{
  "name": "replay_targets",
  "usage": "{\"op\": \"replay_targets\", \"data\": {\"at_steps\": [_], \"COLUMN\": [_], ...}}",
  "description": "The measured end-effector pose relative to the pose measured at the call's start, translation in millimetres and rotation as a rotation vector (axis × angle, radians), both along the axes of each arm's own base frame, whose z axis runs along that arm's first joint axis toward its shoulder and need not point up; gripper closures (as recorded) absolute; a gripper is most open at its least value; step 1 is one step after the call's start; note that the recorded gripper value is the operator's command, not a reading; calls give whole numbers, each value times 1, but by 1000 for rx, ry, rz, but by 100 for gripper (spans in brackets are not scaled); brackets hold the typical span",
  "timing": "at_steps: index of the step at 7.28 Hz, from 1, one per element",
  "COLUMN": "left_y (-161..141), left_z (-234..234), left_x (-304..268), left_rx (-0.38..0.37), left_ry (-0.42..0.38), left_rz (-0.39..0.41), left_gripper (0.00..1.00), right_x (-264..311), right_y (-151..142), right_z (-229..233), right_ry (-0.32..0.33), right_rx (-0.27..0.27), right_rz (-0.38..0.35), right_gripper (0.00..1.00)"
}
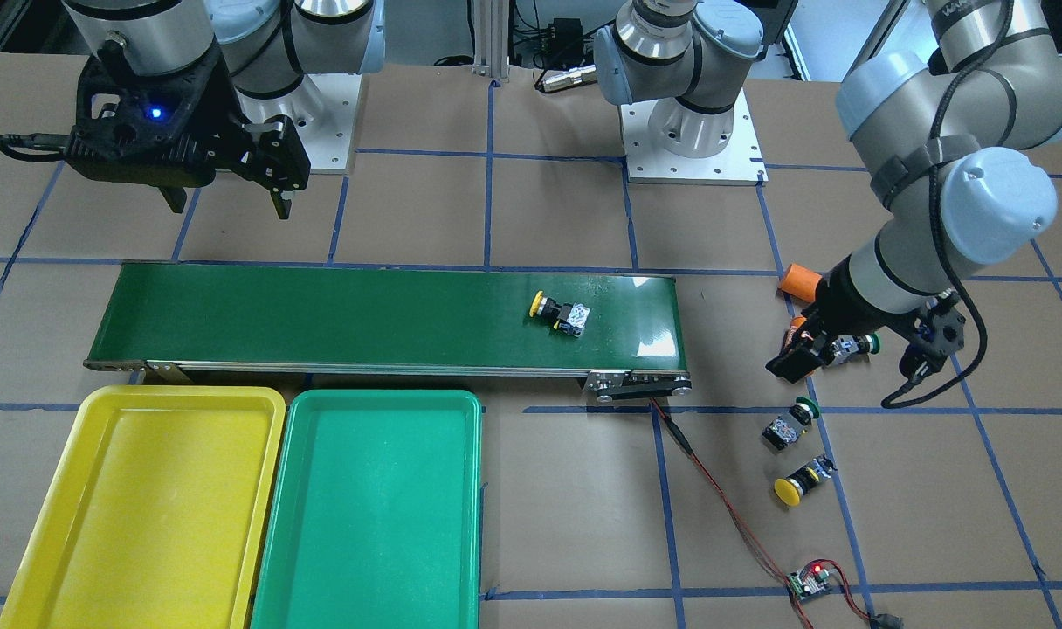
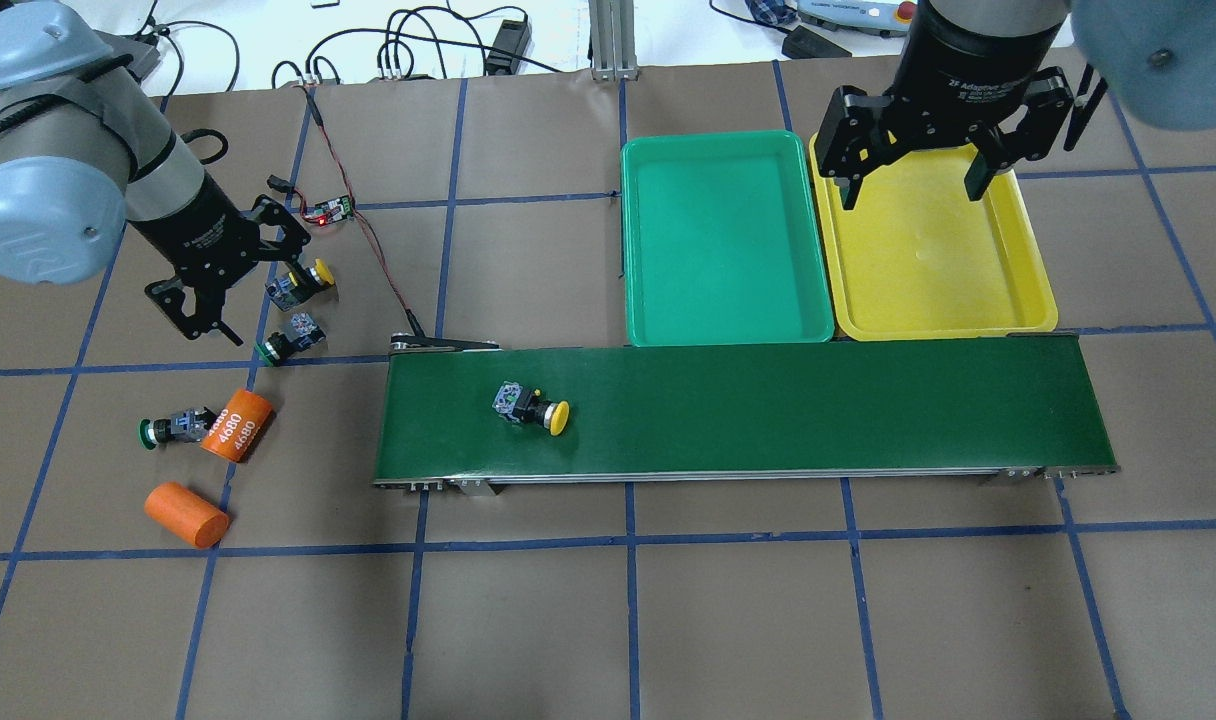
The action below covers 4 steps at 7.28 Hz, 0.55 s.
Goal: Sort buttons by color to trays
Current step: 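Move the left gripper back over a second yellow-capped button, then grasp the second yellow button with the left gripper and lift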
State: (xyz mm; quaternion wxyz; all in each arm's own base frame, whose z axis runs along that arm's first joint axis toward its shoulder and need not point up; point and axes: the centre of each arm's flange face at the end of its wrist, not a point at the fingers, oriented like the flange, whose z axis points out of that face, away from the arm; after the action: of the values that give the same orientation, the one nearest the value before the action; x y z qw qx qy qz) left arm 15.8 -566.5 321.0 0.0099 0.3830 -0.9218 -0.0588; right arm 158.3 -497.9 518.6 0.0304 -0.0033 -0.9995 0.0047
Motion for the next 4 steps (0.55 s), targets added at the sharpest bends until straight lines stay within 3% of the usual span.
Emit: {"op": "replay_targets", "data": {"at_steps": [4], "left_y": [-81], "left_z": [-84], "left_x": [36], "left_rx": [-74], "left_ry": [43], "left_rz": [-736], "left_gripper": [0], "right_x": [1], "right_y": [-2], "right_z": [-2], "right_ry": [-13], "right_rx": [2], "right_rz": [-10], "right_gripper": [0]}}
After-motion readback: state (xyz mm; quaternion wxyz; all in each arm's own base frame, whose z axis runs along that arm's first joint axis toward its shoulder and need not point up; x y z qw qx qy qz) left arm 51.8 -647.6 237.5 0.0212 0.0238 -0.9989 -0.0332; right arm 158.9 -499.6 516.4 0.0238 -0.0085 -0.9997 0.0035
